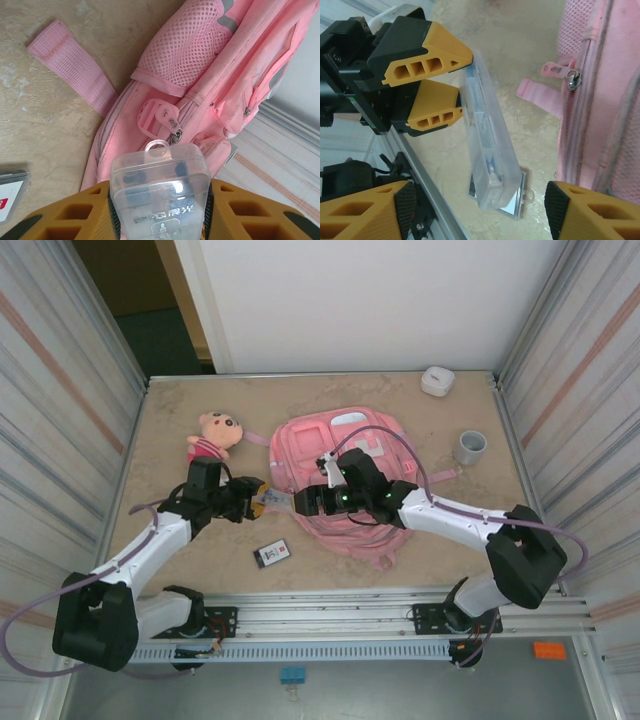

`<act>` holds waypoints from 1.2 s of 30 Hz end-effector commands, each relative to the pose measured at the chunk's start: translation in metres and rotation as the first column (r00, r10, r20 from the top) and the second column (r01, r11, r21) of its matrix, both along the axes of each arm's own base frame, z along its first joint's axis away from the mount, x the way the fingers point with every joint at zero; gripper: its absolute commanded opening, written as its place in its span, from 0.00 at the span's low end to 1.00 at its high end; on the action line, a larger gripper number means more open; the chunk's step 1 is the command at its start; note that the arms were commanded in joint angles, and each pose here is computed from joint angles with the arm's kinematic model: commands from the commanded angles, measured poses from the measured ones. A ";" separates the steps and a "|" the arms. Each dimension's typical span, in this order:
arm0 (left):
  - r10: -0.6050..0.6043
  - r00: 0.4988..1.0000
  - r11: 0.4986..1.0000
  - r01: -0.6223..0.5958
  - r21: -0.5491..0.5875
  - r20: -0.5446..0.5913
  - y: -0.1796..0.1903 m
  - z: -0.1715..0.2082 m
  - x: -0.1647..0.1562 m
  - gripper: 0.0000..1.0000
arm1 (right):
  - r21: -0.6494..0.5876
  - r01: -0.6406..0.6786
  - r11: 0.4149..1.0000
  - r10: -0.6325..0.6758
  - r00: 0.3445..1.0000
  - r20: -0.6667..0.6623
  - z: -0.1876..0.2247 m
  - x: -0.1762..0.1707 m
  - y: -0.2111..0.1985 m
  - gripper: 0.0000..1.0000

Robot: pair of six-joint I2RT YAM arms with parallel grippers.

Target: Pack the student bag

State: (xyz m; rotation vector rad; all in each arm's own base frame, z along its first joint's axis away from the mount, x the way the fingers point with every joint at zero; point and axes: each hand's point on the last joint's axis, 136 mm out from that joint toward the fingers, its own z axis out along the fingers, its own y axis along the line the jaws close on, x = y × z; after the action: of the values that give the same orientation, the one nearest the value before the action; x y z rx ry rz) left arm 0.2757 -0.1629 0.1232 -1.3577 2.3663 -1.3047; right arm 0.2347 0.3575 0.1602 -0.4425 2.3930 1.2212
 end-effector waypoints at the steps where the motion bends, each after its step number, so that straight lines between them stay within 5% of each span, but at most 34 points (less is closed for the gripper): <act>1: 0.006 0.999 0.999 -0.004 -0.044 0.052 -0.007 0.018 0.005 0.39 | 0.039 -0.027 0.999 0.027 1.000 -0.009 0.007 -0.001 0.012 0.69; 7: -0.009 0.997 0.998 0.014 -0.068 0.078 -0.019 0.026 0.006 0.39 | 0.037 -0.016 0.999 0.017 1.000 -0.018 0.001 0.003 0.015 0.64; 12: -0.032 0.995 0.997 0.038 -0.060 0.097 -0.027 0.031 0.006 0.41 | 0.047 0.002 0.999 -0.003 1.000 0.002 0.006 0.006 0.013 0.33; 14: -0.047 0.993 0.998 0.051 -0.038 0.109 -0.028 0.031 0.007 0.49 | 0.054 0.036 0.998 -0.037 0.999 0.014 0.011 0.009 0.003 0.25; 19: -0.167 0.964 0.969 0.122 0.215 0.205 -0.021 0.043 0.010 0.71 | 0.099 0.142 0.985 -0.145 0.989 0.025 0.031 0.020 -0.042 0.21; 24: -0.428 0.857 0.789 0.198 0.582 0.287 -0.023 0.064 0.017 0.74 | 0.125 0.295 0.947 -0.303 0.951 0.054 0.057 0.028 -0.112 0.21; 27: -0.618 0.734 0.622 0.236 0.746 0.283 -0.039 0.072 0.019 0.73 | 0.153 0.409 0.900 -0.420 0.906 0.049 0.072 0.030 -0.162 0.21; 33: -0.916 0.282 0.353 0.222 0.909 0.286 -0.109 0.078 0.014 0.67 | 0.156 0.608 0.779 -0.618 0.786 0.027 0.079 0.021 -0.242 0.22; 36: -0.988 -0.006 0.150 0.122 0.981 0.151 -0.146 0.072 0.001 0.73 | 0.136 0.665 0.734 -0.674 0.738 0.031 0.077 0.013 -0.263 0.22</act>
State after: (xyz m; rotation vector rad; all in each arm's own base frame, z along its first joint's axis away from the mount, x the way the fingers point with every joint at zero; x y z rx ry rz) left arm 0.2764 -0.2823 0.1829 0.5212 2.3087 -0.5963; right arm 0.2638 0.1016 0.2617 0.3367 1.9979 0.9695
